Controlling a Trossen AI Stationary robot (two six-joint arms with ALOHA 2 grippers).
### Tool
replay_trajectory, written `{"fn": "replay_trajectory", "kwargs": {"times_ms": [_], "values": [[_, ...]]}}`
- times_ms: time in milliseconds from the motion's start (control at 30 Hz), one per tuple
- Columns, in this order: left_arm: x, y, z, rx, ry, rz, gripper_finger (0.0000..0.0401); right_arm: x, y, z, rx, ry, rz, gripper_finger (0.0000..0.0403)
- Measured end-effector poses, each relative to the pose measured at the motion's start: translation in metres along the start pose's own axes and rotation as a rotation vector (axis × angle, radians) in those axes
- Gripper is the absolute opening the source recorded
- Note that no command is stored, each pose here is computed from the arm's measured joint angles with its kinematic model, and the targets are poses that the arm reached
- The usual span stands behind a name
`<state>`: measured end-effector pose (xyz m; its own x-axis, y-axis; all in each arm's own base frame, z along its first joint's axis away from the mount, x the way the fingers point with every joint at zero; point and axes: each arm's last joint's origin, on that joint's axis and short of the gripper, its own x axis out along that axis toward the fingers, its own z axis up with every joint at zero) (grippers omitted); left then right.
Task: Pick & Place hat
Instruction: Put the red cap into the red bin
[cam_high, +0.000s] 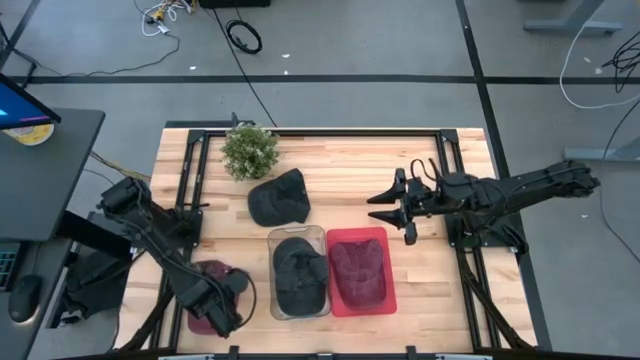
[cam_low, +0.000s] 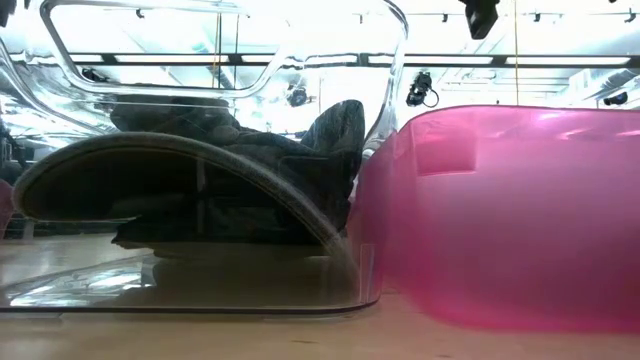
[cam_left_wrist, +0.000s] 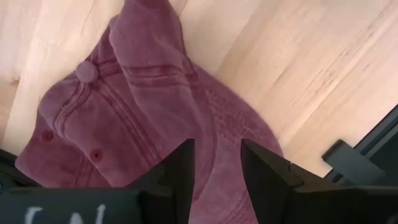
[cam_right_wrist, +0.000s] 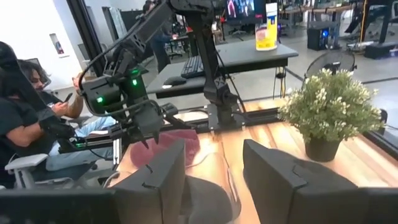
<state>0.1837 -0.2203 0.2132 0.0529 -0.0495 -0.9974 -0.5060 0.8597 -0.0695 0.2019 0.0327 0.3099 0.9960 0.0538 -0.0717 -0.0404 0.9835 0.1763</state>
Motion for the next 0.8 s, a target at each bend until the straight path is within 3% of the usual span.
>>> {"fn": "replay_trajectory", "kwargs": {"times_ms": [233, 633, 800], "values": [[0.002, -0.002, -0.011, -0.027, -0.008, 0.010, 0.0133, 0.007, 0.000, -0.005, 0.015, 0.027, 0.002, 0.0164], [0.035, -0.011, -0.018, 0.039, 0.012, 0.130, 0.0132, 0.009, 0.000, -0.005, 0.017, 0.016, 0.005, 0.0164], [0.039, -0.012, -0.018, 0.084, 0.020, 0.141, 0.0100, 0.009, 0.000, -0.005, 0.017, 0.016, 0.005, 0.0164]]}}
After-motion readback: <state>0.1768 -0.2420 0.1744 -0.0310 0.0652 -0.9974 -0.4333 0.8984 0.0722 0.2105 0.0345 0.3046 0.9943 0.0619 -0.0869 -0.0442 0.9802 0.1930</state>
